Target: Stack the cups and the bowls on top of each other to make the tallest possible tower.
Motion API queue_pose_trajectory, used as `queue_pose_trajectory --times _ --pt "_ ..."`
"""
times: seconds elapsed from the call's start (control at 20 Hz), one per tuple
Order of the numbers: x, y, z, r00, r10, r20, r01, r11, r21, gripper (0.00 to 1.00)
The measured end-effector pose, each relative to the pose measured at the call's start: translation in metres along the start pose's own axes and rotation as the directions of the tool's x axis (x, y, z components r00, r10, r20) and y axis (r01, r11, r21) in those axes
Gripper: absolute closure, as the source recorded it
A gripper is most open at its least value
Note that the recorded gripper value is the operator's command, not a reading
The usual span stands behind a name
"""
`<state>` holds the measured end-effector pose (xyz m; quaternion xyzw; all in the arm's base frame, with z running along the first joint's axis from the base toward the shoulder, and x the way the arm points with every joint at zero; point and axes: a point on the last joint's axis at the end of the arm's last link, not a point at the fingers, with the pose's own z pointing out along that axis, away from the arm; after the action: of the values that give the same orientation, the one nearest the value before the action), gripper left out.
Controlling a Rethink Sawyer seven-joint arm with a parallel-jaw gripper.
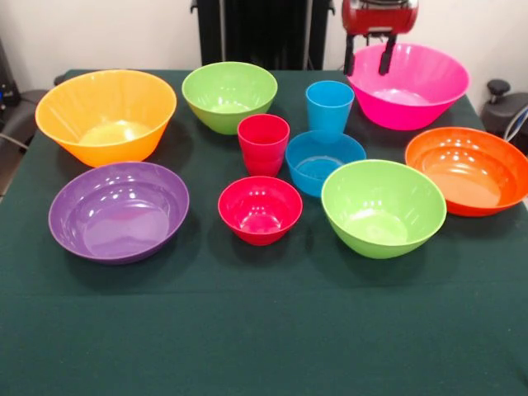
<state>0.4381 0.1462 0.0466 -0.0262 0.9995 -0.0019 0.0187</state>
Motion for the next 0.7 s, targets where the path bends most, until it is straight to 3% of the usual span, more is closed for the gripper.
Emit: queue_pose_trajectory --times 0.3,0.7 --pt "0.014 0.002 0.022 0.9998 -0.002 -0.020 0.002 1.0000 -0.002 0.00" --pt "0.016 0.001 0.023 0.9997 -0.007 -0.024 0.007 1.0000 -0.003 0.00"
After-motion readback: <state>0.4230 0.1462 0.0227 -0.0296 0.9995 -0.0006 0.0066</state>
